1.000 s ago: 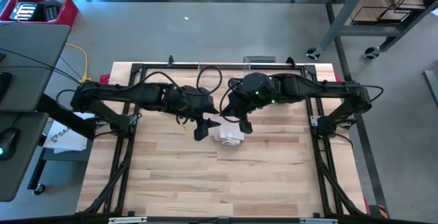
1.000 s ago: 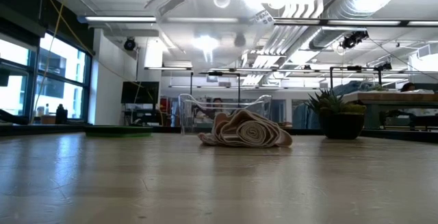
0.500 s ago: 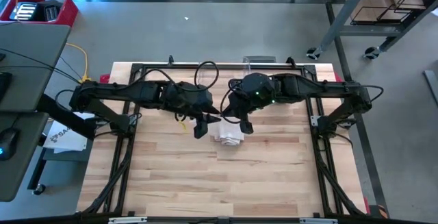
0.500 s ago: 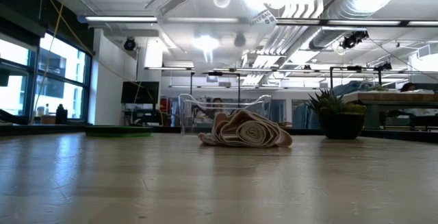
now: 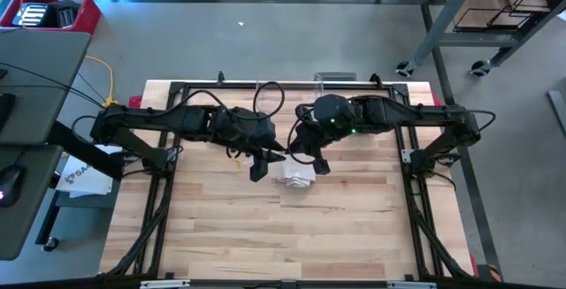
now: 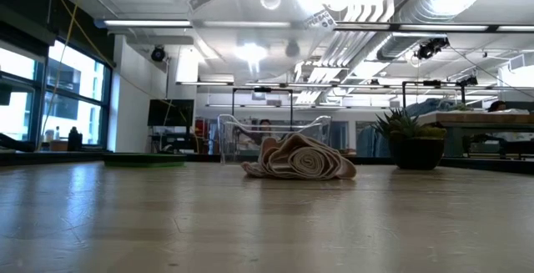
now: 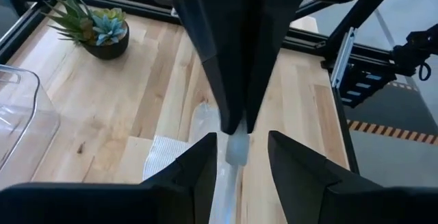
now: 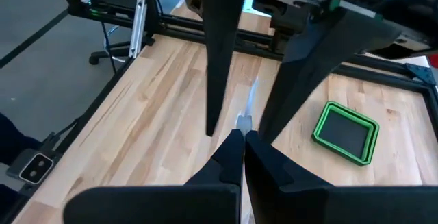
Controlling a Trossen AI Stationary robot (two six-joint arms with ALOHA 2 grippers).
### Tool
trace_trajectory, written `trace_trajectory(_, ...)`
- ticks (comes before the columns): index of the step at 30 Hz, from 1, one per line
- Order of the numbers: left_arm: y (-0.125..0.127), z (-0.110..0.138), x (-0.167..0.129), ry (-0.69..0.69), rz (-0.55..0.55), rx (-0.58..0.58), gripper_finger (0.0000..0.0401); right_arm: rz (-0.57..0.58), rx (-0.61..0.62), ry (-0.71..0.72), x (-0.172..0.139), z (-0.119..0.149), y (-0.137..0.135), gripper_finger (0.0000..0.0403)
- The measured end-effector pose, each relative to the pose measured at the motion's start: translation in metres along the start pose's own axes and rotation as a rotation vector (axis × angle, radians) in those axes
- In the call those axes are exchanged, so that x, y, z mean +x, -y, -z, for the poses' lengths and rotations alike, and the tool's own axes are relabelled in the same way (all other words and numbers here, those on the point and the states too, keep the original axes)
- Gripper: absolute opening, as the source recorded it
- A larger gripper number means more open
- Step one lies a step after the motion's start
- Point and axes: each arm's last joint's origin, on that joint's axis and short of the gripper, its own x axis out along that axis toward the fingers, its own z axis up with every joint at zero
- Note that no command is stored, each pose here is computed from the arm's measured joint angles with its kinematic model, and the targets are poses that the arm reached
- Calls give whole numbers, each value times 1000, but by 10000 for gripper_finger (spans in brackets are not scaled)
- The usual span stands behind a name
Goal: Roll bandage
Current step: Open the transparent zip bag
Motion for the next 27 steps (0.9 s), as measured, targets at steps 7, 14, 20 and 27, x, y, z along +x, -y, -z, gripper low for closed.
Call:
trace_trajectory(7, -1, 1, 3, -13, -15, 3, 124, -4, 17, 7, 0, -1, 0, 0)
trace_trajectory(14, 0, 1, 5, -14, -4, 3, 124, -4, 18, 7, 0, -1, 0, 0)
trace_trajectory(20, 0, 1, 5, -13, -4, 0, 98, -7, 21, 7, 0, -1, 0, 0)
trace_trajectory(27, 0, 1, 6, -13, -3, 0, 28, -8, 50, 7, 0, -1, 0, 0)
